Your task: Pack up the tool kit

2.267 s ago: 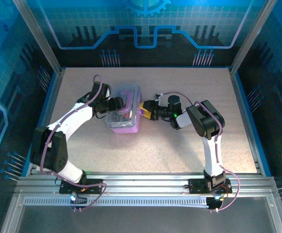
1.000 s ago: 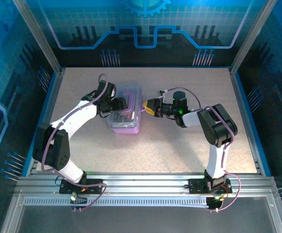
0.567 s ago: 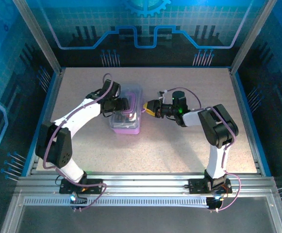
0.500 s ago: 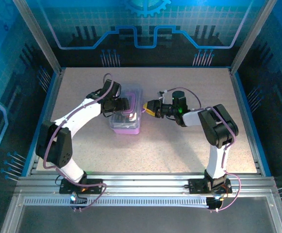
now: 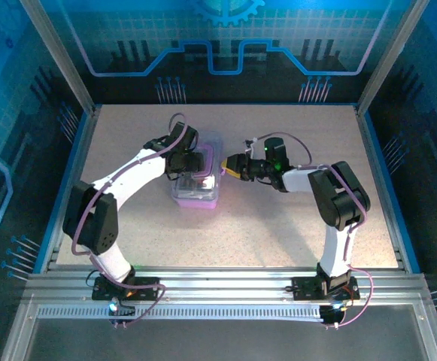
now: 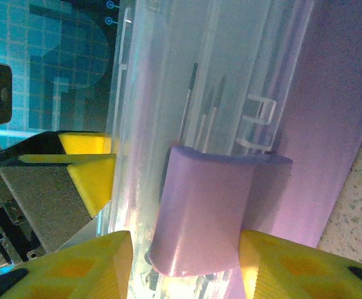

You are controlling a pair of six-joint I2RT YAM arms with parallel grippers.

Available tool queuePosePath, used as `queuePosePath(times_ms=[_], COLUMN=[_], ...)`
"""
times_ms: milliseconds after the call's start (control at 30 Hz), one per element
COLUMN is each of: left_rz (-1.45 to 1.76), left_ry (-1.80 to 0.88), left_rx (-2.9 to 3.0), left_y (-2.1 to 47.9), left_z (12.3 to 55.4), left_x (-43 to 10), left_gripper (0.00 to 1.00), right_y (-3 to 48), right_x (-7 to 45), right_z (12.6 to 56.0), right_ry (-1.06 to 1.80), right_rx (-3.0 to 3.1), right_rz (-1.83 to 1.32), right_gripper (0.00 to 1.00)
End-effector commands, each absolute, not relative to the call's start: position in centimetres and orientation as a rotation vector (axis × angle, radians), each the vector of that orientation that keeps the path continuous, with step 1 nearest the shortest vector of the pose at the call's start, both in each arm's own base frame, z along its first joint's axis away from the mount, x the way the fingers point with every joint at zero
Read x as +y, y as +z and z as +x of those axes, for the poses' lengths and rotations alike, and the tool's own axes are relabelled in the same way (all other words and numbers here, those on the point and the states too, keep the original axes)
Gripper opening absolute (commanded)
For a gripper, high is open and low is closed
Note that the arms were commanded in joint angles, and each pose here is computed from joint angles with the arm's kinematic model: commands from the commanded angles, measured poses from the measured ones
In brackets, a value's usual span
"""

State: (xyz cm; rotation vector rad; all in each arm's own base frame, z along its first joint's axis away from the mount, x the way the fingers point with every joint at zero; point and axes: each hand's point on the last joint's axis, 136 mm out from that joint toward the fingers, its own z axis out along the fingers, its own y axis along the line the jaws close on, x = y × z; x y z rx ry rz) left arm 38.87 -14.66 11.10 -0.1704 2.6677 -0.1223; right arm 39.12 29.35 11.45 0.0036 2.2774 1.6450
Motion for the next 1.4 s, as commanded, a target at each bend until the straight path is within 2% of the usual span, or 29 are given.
queuePosePath(times_ms=[0, 100, 167, 400, 733, 1367], left_rz=[-0.184, -0.178, -0.172, -0.157, -0.143, -0.121], left_ry=[0.191, 0.187, 0.187, 0.191, 0.186, 0.171], left_rx=[3.046, 3.044, 3.044, 3.045, 3.044, 3.043], left_y=[1.7, 1.7, 1.8, 1.9, 1.9, 2.2], left_z=[31.6, 31.6, 31.6, 31.5, 31.4, 31.5], left_x=[-10.6, -10.7, -10.7, -10.7, -10.9, -11.4], left_gripper=[0.67, 0.67, 0.67, 0.67, 0.67, 0.67], right_y=[13.0, 13.1, 13.1, 12.7, 10.8, 8.1], right_x=[29.9, 29.9, 29.8, 29.9, 30.0, 29.8], right_z=[39.0, 39.0, 39.0, 39.8, 39.9, 39.9], right_ry=[1.623, 1.62, 1.613, 1.61, 1.474, 1.455], right_rx=[2.259, 2.259, 2.266, 2.265, 2.355, 2.412], right_rz=[-0.056, -0.059, -0.049, 0.001, -0.019, 0.025], right_gripper=[0.48, 0.47, 0.41, 0.33, 0.36, 0.36])
